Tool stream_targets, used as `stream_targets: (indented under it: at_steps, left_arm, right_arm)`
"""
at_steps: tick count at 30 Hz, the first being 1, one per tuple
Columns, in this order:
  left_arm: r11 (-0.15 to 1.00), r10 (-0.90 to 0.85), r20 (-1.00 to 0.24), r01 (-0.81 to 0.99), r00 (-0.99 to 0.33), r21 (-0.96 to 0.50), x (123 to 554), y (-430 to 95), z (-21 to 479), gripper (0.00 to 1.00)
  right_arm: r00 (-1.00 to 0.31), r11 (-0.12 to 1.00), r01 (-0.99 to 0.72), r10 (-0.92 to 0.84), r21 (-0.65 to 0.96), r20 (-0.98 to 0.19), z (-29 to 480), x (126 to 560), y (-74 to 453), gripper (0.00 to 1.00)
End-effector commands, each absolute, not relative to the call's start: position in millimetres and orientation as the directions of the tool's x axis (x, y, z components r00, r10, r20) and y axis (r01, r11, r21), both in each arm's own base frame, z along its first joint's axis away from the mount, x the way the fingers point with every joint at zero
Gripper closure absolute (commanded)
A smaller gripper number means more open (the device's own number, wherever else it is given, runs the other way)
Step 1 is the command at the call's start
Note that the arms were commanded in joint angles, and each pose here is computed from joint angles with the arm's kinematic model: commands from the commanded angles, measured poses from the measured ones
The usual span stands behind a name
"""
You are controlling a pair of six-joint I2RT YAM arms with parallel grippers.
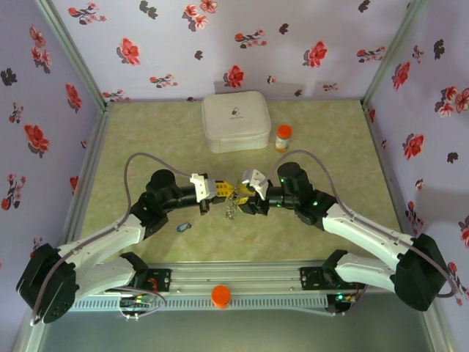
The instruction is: Put the keys on the keyring
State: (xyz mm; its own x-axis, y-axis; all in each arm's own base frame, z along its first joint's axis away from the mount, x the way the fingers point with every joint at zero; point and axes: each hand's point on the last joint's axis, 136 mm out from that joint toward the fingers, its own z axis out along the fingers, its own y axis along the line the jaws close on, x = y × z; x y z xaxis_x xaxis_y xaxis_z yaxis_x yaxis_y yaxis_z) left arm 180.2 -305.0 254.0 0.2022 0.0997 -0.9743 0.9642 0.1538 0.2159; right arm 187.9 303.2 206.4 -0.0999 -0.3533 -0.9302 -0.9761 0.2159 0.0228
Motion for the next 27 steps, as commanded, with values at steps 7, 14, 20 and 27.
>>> stream_targets:
  at_steps: [7, 14, 20, 27]
  left_arm:
    - [0.155, 0.049, -0.967, 0.954, 0.251, 0.256, 177, -305, 270, 1.00]
    - [0.156, 0.050, -0.966, 0.953, 0.254, 0.259, 176, -305, 270, 1.00]
    - [0.156, 0.048, -0.966, 0.953, 0.255, 0.259, 177, -305, 270, 1.00]
    - [0.155, 0.043, -0.966, 0.954, 0.254, 0.257, 176, -305, 272, 1.00]
  right_arm:
    - [-0.049, 0.281, -0.959, -0.314, -0.043, -0.948, 217, 201, 301, 0.66]
    - [-0.045, 0.323, -0.944, -0.328, -0.068, -0.944, 215, 208, 296, 0.72]
    - [-0.059, 0.195, -0.981, -0.288, 0.001, -0.956, 219, 185, 306, 0.64]
    - [-0.056, 0.211, -0.977, -0.265, -0.001, -0.963, 221, 193, 311, 0.65]
